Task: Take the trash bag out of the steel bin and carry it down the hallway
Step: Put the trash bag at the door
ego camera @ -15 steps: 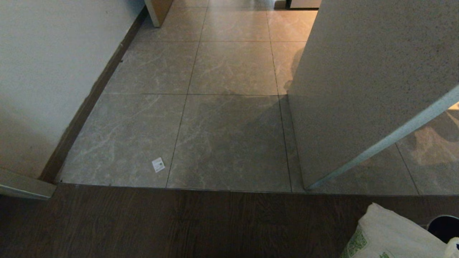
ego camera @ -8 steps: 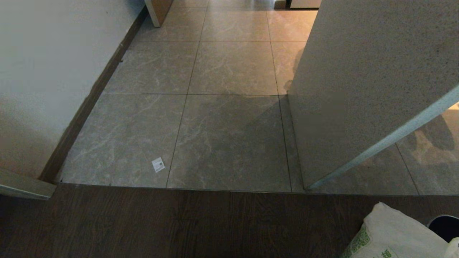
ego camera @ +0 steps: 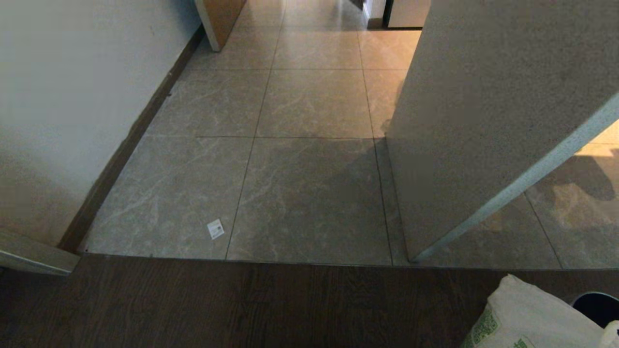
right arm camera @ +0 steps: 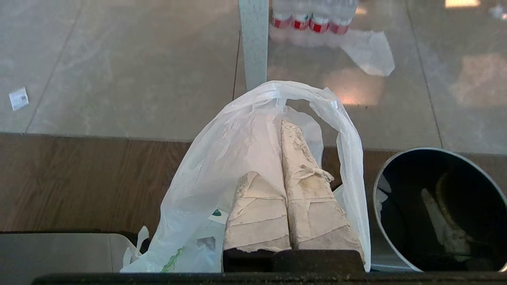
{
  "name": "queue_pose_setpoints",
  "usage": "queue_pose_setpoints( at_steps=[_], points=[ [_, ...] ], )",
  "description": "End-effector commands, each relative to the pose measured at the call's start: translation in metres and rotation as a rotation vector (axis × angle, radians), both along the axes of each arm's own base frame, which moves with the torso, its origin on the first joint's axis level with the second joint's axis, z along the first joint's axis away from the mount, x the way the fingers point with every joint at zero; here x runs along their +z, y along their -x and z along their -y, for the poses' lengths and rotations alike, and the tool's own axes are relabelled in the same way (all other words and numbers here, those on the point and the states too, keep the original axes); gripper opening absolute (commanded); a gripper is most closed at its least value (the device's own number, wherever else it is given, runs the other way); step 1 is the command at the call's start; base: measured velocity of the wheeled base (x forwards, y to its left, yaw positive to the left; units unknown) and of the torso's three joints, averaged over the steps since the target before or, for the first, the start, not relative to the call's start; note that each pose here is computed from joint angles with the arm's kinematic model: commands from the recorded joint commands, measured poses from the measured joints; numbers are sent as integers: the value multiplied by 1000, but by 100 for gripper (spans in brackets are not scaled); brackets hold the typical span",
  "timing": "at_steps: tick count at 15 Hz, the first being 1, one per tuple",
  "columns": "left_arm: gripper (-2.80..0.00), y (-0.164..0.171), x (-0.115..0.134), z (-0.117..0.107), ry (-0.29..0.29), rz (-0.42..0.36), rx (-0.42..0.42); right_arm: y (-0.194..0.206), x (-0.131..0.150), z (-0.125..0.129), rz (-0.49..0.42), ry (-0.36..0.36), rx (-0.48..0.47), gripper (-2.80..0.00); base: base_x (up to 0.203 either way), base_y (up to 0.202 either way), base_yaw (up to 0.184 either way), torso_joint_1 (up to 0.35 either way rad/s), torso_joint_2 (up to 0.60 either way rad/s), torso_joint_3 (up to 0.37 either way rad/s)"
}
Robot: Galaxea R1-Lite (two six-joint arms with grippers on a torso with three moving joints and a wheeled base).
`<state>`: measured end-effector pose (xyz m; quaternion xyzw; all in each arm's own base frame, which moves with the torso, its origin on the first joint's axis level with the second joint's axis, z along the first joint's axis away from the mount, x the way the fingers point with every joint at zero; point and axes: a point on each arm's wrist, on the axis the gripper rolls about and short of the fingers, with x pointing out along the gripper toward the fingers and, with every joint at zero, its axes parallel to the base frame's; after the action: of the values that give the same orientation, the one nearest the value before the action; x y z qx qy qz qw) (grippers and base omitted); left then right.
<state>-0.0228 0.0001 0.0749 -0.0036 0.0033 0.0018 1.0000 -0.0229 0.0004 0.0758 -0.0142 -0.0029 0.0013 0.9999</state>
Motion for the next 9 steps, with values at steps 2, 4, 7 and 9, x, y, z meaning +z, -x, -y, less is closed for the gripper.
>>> queue_pose_setpoints(
  at_steps=[2, 4, 7, 9],
  points=[
    [-280, 0, 0, 0, 0, 0, 1, 0, 0, 0, -1, 1, 0, -280, 0, 0, 0, 3, 4, 200],
    [-280, 0, 0, 0, 0, 0, 1, 0, 0, 0, -1, 1, 0, -280, 0, 0, 0, 2, 2, 199],
    [-280, 0, 0, 0, 0, 0, 0, 0, 0, 0, -1, 1, 0, -280, 0, 0, 0, 2, 2, 205],
    [-280, 0, 0, 0, 0, 1, 1, 0, 0, 0, -1, 1, 0, -280, 0, 0, 0, 0, 3, 209]
  ],
)
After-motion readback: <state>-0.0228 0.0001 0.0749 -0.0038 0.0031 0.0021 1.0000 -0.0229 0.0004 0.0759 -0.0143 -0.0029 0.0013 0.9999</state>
